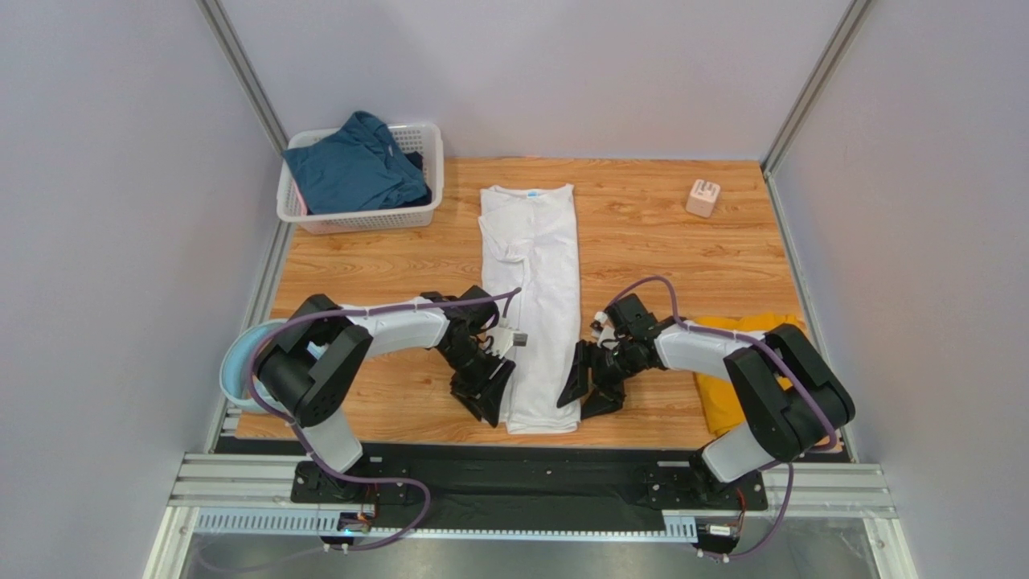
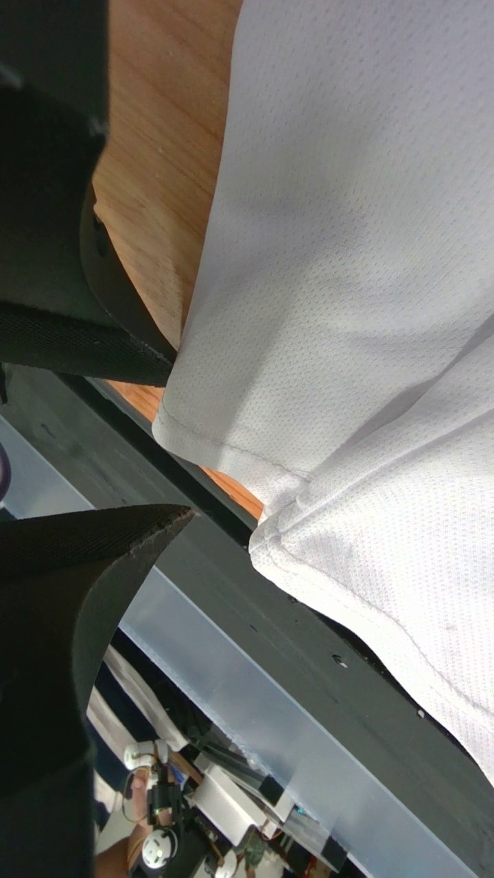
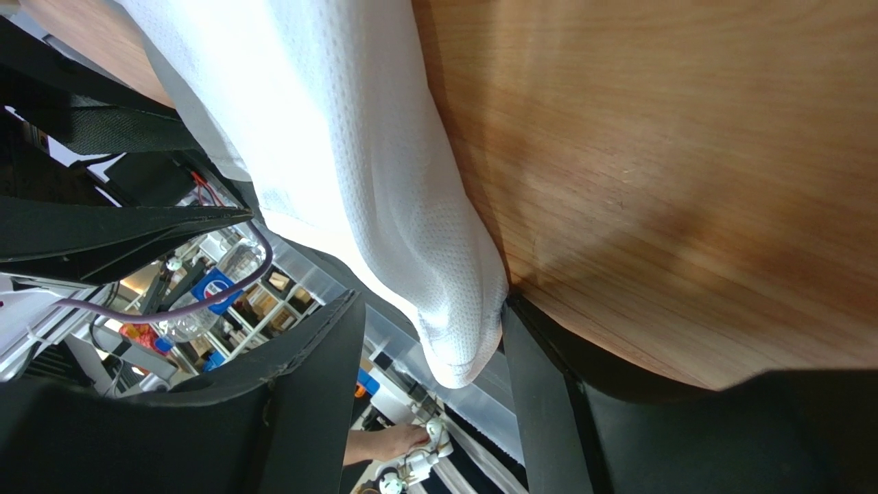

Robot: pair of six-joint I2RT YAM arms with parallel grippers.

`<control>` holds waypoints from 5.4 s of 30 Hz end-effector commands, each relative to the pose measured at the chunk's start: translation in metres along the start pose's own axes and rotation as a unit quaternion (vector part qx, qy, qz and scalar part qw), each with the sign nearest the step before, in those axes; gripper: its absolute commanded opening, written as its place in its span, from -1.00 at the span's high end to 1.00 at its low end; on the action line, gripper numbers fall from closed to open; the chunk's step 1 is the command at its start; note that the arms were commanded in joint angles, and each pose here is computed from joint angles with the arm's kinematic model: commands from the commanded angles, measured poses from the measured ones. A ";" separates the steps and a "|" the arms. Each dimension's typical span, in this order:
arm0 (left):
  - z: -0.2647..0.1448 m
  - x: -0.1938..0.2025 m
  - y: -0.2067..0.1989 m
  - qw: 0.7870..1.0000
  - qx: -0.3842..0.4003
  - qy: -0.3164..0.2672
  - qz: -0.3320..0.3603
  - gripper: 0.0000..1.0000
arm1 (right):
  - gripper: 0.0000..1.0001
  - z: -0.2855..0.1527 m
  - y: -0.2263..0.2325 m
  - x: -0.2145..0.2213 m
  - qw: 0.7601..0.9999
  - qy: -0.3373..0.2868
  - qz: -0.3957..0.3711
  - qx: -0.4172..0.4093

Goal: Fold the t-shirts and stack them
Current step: Grab the bottom of the folded rectangular tshirt with both arms, then fold the folded rectangular tshirt in 1/3 of the way

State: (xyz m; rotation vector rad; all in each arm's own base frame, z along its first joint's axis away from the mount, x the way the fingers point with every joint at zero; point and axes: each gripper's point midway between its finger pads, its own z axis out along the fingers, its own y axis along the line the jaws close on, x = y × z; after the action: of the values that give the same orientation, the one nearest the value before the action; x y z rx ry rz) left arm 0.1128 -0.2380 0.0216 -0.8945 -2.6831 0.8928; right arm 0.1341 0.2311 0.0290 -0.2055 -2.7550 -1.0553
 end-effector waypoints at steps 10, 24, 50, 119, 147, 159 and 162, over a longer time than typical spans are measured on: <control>-0.009 -0.017 0.012 0.998 -0.052 -0.022 0.040 0.18 | 0.48 0.011 -0.001 0.000 1.000 0.009 0.002 -0.008; -0.027 -0.031 -0.006 0.996 -0.038 -0.038 0.072 1.00 | 1.00 0.002 0.012 0.001 1.000 0.004 -0.008 -0.011; -0.055 0.008 -0.059 0.990 0.091 0.046 0.100 1.00 | 1.00 -0.044 0.054 0.030 0.999 -0.030 -0.005 -0.039; -0.180 -0.226 0.161 0.966 -0.231 -0.104 0.047 0.50 | -0.13 -0.082 0.105 -0.270 0.983 -0.110 0.062 -0.134; -0.227 -0.135 -0.009 0.946 -0.071 -0.261 0.177 -0.91 | -0.03 -0.004 0.184 -0.232 0.988 -0.019 -0.106 -0.112; -0.146 -0.181 -0.013 0.953 -0.048 -0.178 0.242 -0.92 | 0.03 0.053 0.132 -0.278 0.990 0.014 -0.020 -0.138; -0.112 -0.182 0.003 0.962 -0.040 -0.136 0.232 -0.92 | 0.03 0.047 0.144 -0.281 0.986 0.005 -0.029 -0.165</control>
State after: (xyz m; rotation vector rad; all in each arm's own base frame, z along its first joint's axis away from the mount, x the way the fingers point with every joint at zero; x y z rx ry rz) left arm 0.2969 -0.2809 0.1509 -1.5149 -2.8783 1.1417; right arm 0.4232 0.3463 0.0404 -0.1122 -2.5678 -1.4951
